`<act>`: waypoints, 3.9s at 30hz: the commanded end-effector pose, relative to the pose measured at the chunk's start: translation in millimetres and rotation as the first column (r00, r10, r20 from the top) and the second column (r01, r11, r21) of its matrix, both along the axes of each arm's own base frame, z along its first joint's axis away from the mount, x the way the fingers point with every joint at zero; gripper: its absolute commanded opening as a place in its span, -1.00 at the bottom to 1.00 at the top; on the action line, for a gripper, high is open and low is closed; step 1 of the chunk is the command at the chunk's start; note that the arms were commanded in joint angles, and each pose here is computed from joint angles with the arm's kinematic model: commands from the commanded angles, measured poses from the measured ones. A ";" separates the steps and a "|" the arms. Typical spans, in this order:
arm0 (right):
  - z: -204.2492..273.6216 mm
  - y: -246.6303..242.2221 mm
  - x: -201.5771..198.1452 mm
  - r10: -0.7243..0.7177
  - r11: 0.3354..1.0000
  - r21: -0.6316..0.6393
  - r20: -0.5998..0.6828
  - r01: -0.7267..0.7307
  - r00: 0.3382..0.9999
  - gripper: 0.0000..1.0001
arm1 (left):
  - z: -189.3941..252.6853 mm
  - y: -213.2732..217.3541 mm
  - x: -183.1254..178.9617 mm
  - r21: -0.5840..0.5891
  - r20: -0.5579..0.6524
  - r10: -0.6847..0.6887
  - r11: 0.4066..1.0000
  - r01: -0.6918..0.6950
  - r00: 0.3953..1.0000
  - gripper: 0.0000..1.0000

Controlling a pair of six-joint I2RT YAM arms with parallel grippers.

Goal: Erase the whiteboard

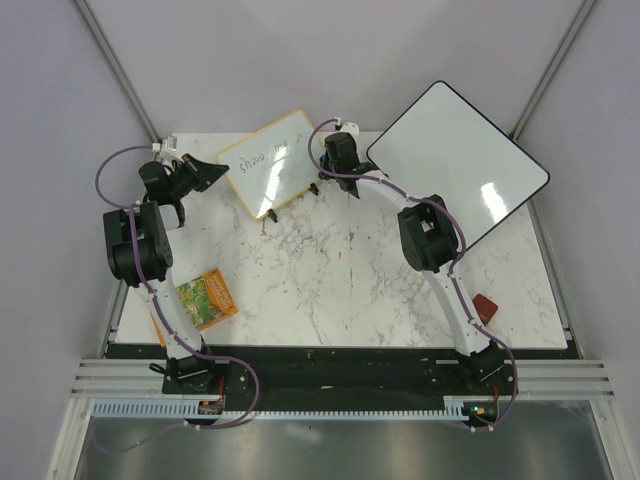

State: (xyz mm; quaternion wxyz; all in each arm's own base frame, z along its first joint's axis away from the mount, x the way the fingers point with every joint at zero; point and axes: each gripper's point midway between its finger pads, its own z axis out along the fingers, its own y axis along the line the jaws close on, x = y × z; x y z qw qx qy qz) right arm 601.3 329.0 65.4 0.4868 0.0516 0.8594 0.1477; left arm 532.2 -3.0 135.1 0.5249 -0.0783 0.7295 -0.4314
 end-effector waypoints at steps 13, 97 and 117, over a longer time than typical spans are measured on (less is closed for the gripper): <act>1.1 75.4 -48.6 0.148 0.988 -0.056 0.113 -0.142 0.983 -1.00 | -8.5 6.5 1.7 0.058 0.016 0.003 0.998 -0.004 1.000 -0.97; 72.7 189.6 -56.1 0.344 0.926 0.023 0.353 -0.376 0.870 -1.00 | -8.5 -48.3 -71.3 0.122 -0.079 -0.141 0.981 0.150 0.987 -0.97; 14.6 144.9 -34.8 0.359 0.918 0.097 0.204 -0.384 0.911 -1.00 | -4.2 -61.0 -87.0 0.140 -0.083 -0.178 0.972 0.188 0.981 -0.97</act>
